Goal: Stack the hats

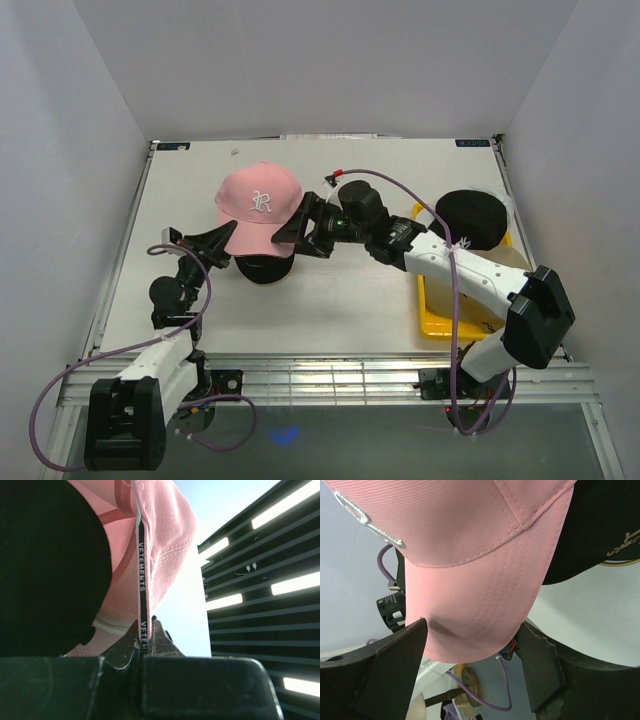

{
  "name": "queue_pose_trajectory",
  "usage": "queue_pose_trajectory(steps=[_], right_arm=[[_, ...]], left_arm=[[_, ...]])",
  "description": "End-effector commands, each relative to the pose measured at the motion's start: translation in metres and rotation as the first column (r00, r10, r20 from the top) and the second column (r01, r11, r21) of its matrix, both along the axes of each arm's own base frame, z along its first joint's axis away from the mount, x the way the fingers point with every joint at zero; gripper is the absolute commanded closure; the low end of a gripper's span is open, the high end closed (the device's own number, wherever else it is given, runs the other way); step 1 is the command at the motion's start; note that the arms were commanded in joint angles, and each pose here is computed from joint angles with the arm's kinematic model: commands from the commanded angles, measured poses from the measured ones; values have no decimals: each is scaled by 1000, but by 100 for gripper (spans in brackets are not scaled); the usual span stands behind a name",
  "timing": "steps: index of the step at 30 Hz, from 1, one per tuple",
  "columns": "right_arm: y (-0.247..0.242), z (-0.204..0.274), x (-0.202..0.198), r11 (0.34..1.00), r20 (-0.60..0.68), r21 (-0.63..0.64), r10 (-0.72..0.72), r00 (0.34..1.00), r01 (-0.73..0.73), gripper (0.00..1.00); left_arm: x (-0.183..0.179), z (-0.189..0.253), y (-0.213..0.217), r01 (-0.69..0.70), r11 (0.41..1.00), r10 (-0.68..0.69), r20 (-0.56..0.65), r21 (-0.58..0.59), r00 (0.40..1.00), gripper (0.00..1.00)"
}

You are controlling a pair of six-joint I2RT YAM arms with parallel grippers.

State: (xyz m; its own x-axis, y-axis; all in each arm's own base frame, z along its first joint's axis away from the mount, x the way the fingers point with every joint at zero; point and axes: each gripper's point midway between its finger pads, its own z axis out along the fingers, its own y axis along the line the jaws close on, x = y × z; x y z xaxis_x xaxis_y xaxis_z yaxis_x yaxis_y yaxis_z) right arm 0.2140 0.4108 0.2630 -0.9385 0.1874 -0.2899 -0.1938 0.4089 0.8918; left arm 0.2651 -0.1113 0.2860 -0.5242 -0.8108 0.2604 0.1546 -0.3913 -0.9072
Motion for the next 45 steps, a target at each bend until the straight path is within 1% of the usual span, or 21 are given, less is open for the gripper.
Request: queue_pose_trajectory(steps=[1, 3, 4, 10, 16, 20, 21, 31, 35, 38, 39, 41, 43, 45], right_arm=[[8, 36, -8, 993, 92, 108, 32, 995, -42, 22], [8, 32, -10, 994, 88, 103, 34, 996, -43, 23], [9, 30, -9, 994, 90, 100, 35, 995, -44, 23], [10, 20, -11, 995, 87, 89, 38, 995, -46, 23], [10, 9, -12, 996, 86, 74, 45, 995, -51, 24], [10, -5, -14, 997, 70, 64, 49, 996, -54, 24], [10, -6, -14, 997, 69, 62, 49, 996, -54, 24], [7, -20, -15, 997, 67, 68, 40, 997, -44, 24], [6, -24, -15, 997, 63, 69, 35, 997, -39, 33], [6, -26, -15, 997, 62, 73, 34, 998, -38, 42], [6, -27, -15, 997, 60, 72, 32, 998, -36, 48], [6, -29, -15, 997, 56, 70, 32, 998, -36, 53], [6, -29, -16, 997, 58, 74, 33, 998, -37, 57], [6, -31, -15, 997, 54, 74, 30, 998, -34, 64]], left_arm=[[-13, 5, -2, 106, 982, -116, -62, -154, 991, 100], [-13, 0, -2, 107, 982, -119, -73, -154, 990, 100], [-10, -1, 6, 74, 985, -87, -78, -153, 993, 100], [-11, -16, 10, 67, 985, -84, -106, -157, 991, 100], [-12, -30, 11, 76, 986, -96, -134, -149, 986, 100], [-12, -30, 10, 88, 986, -106, -126, -144, 986, 100], [-14, -38, 10, 90, 986, -110, -146, -143, 983, 100], [-16, -61, 8, 87, 990, -108, -199, -111, 974, 100], [-17, -66, 7, 84, 991, -105, -215, -101, 971, 100], [-16, -68, 8, 77, 993, -96, -221, -92, 971, 100], [-16, -68, 9, 73, 993, -91, -222, -89, 971, 100], [-16, -73, 8, 73, 994, -90, -238, -81, 967, 100], [-15, -76, 9, 66, 995, -83, -251, -77, 964, 100], [-15, -78, 10, 61, 996, -76, -255, -68, 964, 98]])
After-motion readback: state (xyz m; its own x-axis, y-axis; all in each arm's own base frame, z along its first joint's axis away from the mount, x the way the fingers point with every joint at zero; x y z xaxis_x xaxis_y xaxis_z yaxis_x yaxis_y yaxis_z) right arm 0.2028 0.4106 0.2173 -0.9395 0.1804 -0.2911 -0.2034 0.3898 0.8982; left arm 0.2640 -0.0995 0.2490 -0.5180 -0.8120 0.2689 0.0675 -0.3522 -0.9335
